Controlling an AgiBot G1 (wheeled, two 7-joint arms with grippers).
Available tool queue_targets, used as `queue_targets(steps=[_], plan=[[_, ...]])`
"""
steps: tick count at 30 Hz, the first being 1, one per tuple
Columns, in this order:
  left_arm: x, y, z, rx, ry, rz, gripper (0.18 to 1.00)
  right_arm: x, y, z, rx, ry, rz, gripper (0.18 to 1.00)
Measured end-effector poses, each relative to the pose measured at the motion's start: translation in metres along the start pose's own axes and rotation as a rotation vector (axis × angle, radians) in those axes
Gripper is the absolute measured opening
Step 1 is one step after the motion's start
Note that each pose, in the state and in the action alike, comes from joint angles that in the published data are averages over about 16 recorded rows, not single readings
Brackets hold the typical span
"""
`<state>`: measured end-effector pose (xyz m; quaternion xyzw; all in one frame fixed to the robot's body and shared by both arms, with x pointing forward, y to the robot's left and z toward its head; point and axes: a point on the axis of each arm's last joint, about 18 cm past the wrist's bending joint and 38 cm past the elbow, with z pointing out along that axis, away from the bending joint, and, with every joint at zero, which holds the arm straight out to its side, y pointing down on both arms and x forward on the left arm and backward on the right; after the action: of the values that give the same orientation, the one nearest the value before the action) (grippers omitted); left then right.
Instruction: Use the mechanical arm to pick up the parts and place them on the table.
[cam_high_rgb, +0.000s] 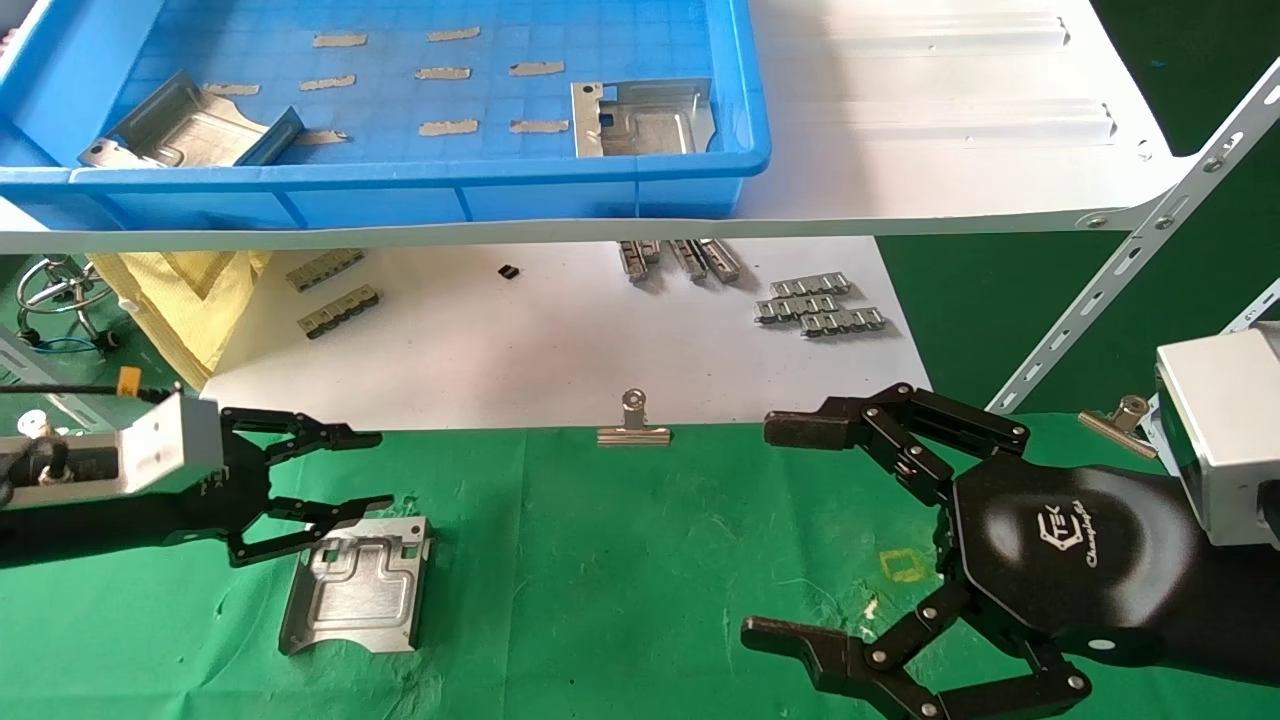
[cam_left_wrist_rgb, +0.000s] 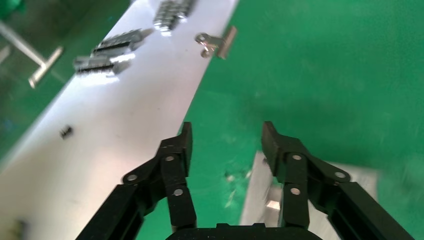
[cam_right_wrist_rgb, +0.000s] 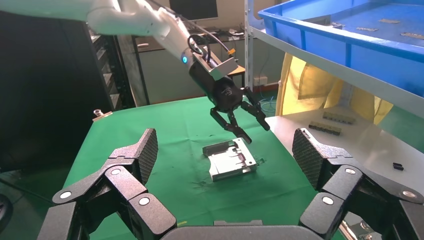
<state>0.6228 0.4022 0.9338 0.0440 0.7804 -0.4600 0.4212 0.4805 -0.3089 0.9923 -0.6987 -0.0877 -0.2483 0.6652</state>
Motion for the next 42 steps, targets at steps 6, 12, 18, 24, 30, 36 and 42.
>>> queue_targets(steps=[6,12,18,24,30,36,42], plan=[[0.004,0.004,0.001,0.049,-0.039,-0.141,0.586,0.000,0.000,0.000,0.000,0.000,0.000,1.001],[0.007,0.005,0.001,0.068,-0.050,-0.185,0.723,0.000,0.000,0.000,0.000,0.000,0.000,1.001],[0.005,0.000,0.002,0.085,-0.045,-0.173,0.840,0.000,0.000,0.000,0.000,0.000,0.000,1.001],[0.005,-0.010,0.003,0.124,-0.039,-0.178,0.927,0.000,0.000,0.000,0.000,0.000,0.000,1.001],[0.006,-0.024,0.003,0.173,-0.029,-0.187,0.976,0.000,0.000,0.000,0.000,0.000,0.000,1.001],[0.009,-0.039,0.002,0.221,-0.013,-0.195,0.997,0.000,0.000,0.000,0.000,0.000,0.000,1.001],[0.014,-0.056,0.000,0.267,0.009,-0.202,1.001,0.000,0.000,0.000,0.000,0.000,0.000,1.001]])
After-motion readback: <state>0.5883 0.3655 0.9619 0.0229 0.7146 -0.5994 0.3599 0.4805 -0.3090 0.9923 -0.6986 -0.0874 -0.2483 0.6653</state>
